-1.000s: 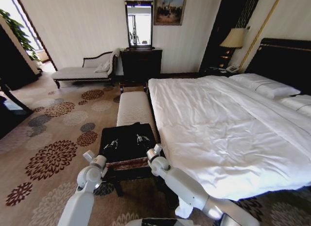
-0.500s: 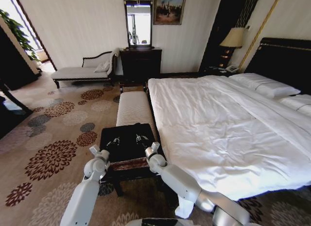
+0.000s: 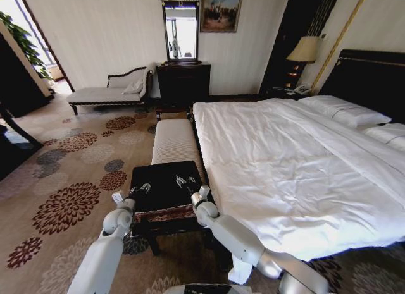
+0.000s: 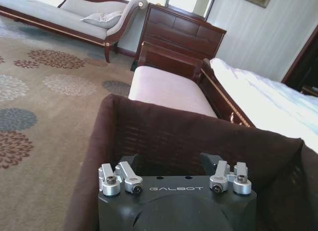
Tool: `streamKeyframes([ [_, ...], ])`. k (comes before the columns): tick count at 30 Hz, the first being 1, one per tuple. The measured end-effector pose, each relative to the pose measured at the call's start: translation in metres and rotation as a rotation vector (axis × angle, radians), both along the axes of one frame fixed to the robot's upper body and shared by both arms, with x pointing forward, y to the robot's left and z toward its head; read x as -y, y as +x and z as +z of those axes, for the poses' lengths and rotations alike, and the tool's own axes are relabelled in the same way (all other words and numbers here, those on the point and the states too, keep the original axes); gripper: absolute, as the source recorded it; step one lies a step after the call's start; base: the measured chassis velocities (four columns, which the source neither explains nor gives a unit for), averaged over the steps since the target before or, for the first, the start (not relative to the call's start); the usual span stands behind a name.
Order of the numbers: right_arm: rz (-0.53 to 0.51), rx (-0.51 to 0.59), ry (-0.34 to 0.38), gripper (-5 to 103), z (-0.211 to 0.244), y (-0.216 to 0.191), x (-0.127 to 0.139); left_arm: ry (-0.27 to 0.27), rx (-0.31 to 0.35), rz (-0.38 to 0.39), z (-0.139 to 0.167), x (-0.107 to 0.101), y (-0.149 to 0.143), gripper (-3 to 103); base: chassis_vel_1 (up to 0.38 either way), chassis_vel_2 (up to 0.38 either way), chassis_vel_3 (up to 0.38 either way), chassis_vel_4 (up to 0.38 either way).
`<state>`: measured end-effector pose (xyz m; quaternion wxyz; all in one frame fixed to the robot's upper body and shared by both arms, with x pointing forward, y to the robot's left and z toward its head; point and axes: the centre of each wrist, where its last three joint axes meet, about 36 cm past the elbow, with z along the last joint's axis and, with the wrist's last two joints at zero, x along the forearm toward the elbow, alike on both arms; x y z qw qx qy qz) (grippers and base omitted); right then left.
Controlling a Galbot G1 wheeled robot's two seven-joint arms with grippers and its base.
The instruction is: Fold the clothes on the bed and place them into the basket.
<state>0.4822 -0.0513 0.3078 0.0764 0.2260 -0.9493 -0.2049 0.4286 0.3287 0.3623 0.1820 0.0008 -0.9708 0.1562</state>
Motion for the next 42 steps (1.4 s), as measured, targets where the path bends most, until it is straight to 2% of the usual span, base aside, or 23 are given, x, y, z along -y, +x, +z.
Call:
streamKeyframes([
  [1, 0.000, 0.000, -0.001, 82, -0.001, -0.003, 0.000, 0.010, -0.003, 0.004, 0.000, -0.001, -0.001, 81, 0.000, 0.000, 0.000, 0.000],
  [2, 0.000, 0.000, -0.001, 82, -0.001, -0.003, 0.000, 0.010, -0.003, 0.004, 0.000, -0.001, -0.001, 81, 0.000, 0.000, 0.000, 0.000],
  [4, -0.005, 0.001, 0.001, 93, 0.000, -0.007, 0.000, 0.013, 0.009, 0.009, 0.007, -0.001, -0.005, 92, 0.000, 0.000, 0.000, 0.000],
  [5, -0.007, 0.003, 0.003, 93, 0.001, -0.009, 0.000, 0.009, 0.021, 0.012, 0.013, 0.000, -0.007, 92, 0.000, 0.000, 0.000, 0.000],
  [7, -0.023, 0.012, 0.013, 99, 0.006, -0.013, 0.003, -0.015, 0.080, 0.010, 0.037, 0.004, -0.016, 98, 0.000, 0.000, 0.000, 0.000],
  [8, -0.023, 0.012, 0.013, 99, 0.006, -0.013, 0.003, -0.015, 0.080, 0.010, 0.037, 0.004, -0.016, 98, 0.000, 0.000, 0.000, 0.000],
  [11, -0.061, 0.034, 0.038, 100, 0.018, -0.023, 0.019, -0.054, 0.177, 0.021, 0.077, 0.011, -0.042, 100, 0.000, 0.000, 0.000, 0.000],
  [13, -0.075, 0.050, 0.038, 100, 0.023, -0.027, 0.029, -0.053, 0.195, 0.037, 0.086, 0.013, -0.052, 100, 0.000, 0.000, 0.000, 0.000],
  [14, -0.092, 0.069, 0.035, 100, 0.029, -0.032, 0.041, -0.042, 0.209, 0.058, 0.093, 0.014, -0.062, 100, 0.000, 0.000, 0.000, 0.000],
  [16, -0.145, 0.131, 0.000, 100, 0.046, -0.041, 0.074, 0.044, 0.231, 0.125, 0.103, 0.012, -0.089, 100, 0.000, 0.000, 0.000, 0.000],
  [17, -0.145, 0.131, 0.000, 100, 0.046, -0.041, 0.074, 0.044, 0.231, 0.125, 0.103, 0.012, -0.089, 100, 0.000, 0.000, 0.000, 0.000],
  [18, -0.178, 0.169, -0.024, 100, 0.056, -0.048, 0.093, 0.125, 0.244, 0.168, 0.104, 0.010, -0.108, 100, 0.000, 0.000, 0.000, 0.000],
  [20, -0.246, 0.210, -0.055, 100, 0.073, -0.062, 0.121, 0.240, 0.269, 0.207, 0.106, 0.010, -0.135, 100, 0.000, 0.000, 0.000, 0.000],
  [21, -0.287, 0.226, -0.076, 100, 0.080, -0.071, 0.134, 0.285, 0.272, 0.213, 0.105, 0.012, -0.151, 100, 0.000, 0.000, 0.000, 0.000],
  [22, -0.287, 0.226, -0.076, 100, 0.080, -0.071, 0.134, 0.285, 0.272, 0.213, 0.105, 0.012, -0.151, 100, 0.000, 0.000, 0.000, 0.000],
  [24, -0.395, 0.254, -0.147, 100, 0.088, -0.101, 0.161, 0.359, 0.274, 0.221, 0.100, 0.019, -0.181, 100, 0.000, 0.000, 0.000, 0.000],
  [26, -0.521, 0.283, -0.240, 100, 0.096, -0.141, 0.180, 0.404, 0.290, 0.208, 0.099, 0.029, -0.196, 100, 0.000, 0.000, 0.000, 0.000],
  [27, -0.521, 0.283, -0.240, 100, 0.096, -0.141, 0.180, 0.404, 0.290, 0.208, 0.099, 0.029, -0.196, 100, 0.000, 0.000, 0.000, 0.000],
  [30, -0.654, 0.299, -0.328, 100, 0.116, -0.191, 0.184, 0.431, 0.310, 0.175, 0.106, 0.048, -0.222, 100, 0.000, 0.000, 0.000, 0.000],
  [34, -0.727, 0.305, -0.347, 100, 0.137, -0.217, 0.181, 0.419, 0.350, 0.136, 0.119, 0.062, -0.235, 100, 0.000, 0.000, 0.000, 0.000],
  [35, -0.738, 0.310, -0.355, 100, 0.143, -0.224, 0.180, 0.411, 0.368, 0.116, 0.127, 0.066, -0.237, 100, 0.000, 0.000, 0.000, 0.000],
  [42, -0.731, 0.313, -0.361, 100, 0.144, -0.227, 0.180, 0.404, 0.374, 0.101, 0.130, 0.067, -0.238, 100, 0.000, 0.000, 0.000, 0.000],
])
